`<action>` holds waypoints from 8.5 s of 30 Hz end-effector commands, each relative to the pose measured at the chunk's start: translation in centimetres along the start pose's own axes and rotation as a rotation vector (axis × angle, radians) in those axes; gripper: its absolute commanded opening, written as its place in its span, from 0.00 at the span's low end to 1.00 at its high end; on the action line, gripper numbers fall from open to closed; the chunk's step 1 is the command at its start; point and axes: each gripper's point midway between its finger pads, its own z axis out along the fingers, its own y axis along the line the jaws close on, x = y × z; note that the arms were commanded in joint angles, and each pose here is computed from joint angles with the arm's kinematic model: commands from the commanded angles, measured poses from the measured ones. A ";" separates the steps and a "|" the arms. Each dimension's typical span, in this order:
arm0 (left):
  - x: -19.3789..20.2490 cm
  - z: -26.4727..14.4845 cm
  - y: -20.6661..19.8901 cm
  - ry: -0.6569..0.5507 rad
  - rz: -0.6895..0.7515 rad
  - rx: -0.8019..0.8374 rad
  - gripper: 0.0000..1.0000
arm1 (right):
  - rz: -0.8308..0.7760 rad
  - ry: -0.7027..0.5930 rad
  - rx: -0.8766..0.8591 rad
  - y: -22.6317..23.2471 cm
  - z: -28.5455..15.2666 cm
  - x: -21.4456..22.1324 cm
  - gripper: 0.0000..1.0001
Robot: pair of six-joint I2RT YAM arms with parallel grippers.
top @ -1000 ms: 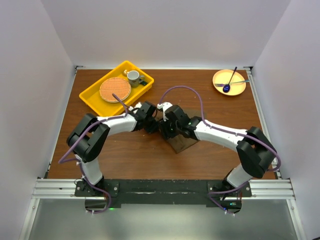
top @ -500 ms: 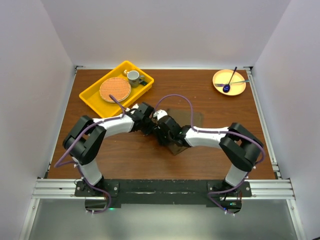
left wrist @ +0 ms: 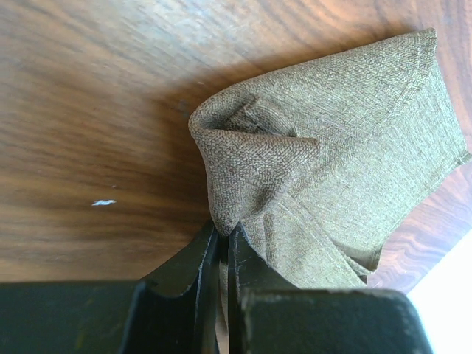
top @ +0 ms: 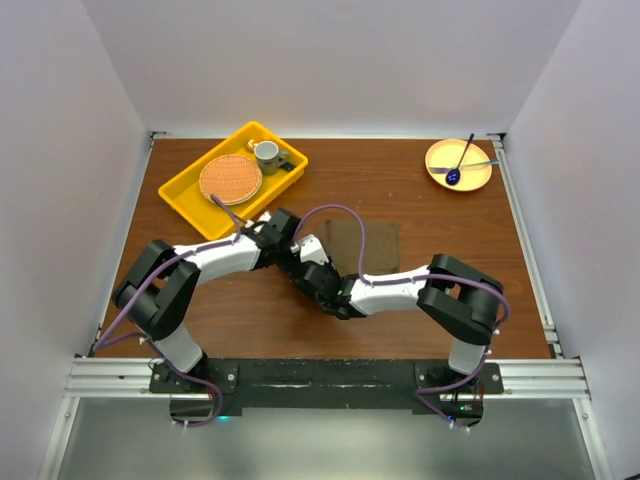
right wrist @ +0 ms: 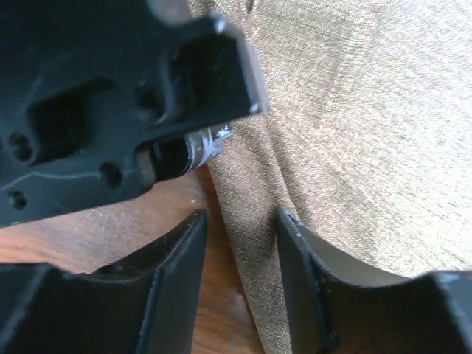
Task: Fold the napkin, place the utensils inside, and roll it up
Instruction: Roll the napkin with the utensil
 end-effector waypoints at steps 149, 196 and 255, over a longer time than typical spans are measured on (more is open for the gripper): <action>-2.3 5.5 2.9 0.064 0.355 0.241 0.00 | -0.073 0.407 -0.289 -2.7 0.9 1.6 0.29; -4.0 1.8 3.6 -0.080 0.332 0.255 0.15 | 0.533 0.482 -0.971 1.4 -1.4 1.2 0.01; 3.5 -3.0 6.8 0.164 0.000 -0.015 0.00 | -0.077 -0.106 0.028 3.7 -4.7 1.3 0.60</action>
